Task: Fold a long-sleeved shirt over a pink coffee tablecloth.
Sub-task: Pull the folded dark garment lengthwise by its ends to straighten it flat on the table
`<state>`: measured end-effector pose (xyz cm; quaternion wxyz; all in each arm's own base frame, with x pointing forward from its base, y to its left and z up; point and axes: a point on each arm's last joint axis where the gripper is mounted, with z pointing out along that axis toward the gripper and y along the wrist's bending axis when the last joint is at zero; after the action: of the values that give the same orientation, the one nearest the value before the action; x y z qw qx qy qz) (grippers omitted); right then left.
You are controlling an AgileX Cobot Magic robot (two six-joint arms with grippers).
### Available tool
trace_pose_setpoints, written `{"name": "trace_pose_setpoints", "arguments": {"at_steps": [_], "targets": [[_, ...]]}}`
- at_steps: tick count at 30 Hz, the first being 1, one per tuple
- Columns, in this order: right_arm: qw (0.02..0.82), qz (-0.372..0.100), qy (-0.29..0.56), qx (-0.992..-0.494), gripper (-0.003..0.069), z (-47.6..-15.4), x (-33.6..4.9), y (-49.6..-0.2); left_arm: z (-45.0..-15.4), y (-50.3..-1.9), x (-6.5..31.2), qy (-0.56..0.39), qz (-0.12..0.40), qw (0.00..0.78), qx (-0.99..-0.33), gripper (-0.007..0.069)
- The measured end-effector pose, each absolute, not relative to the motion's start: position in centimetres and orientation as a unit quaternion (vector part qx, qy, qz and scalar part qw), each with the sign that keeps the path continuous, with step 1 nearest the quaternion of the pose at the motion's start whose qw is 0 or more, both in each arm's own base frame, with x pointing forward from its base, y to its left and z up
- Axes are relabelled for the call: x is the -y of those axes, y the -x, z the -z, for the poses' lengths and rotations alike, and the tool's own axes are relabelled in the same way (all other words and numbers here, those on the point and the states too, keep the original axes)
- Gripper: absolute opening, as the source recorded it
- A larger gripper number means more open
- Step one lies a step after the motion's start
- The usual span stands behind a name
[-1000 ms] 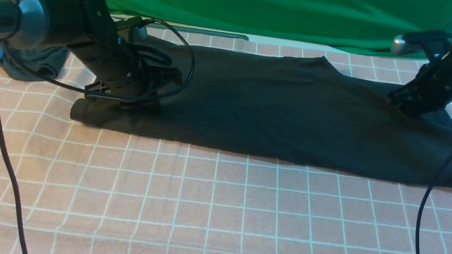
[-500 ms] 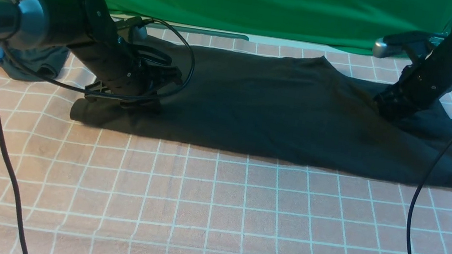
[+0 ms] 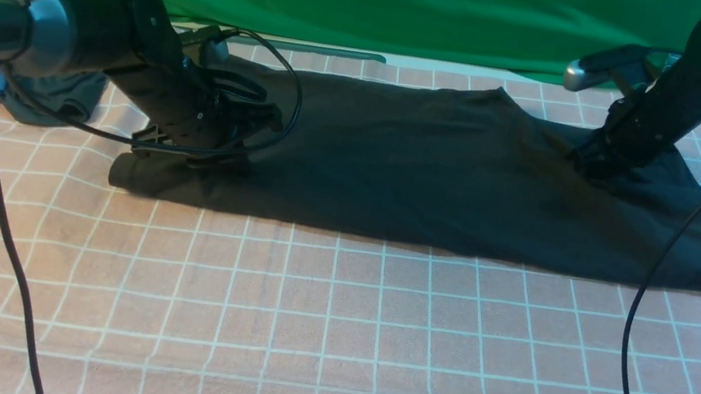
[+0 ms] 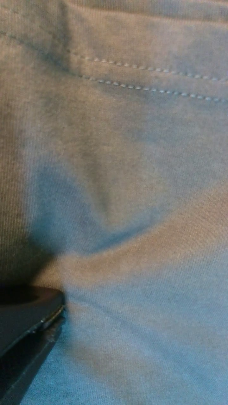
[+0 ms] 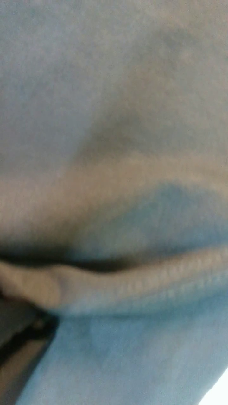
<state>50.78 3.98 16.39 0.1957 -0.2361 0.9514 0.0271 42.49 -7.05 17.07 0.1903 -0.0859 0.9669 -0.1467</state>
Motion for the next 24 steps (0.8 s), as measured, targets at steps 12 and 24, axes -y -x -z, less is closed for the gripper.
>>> {"name": "trace_pose_setpoints", "arguments": {"at_steps": [12, 24], "targets": [[0.241, 0.003, 0.246, -0.939, 0.0038, -21.2, -3.7, -50.5, -17.1, -42.5, 7.0, 0.085, 0.147, 0.191, -0.967, 0.0013], [0.243, -0.012, 0.218, -0.945, 0.0251, -21.0, -3.8, -50.6, -17.1, -42.5, 7.0, 0.077, 0.145, 0.193, -0.968, 0.0013]]}}
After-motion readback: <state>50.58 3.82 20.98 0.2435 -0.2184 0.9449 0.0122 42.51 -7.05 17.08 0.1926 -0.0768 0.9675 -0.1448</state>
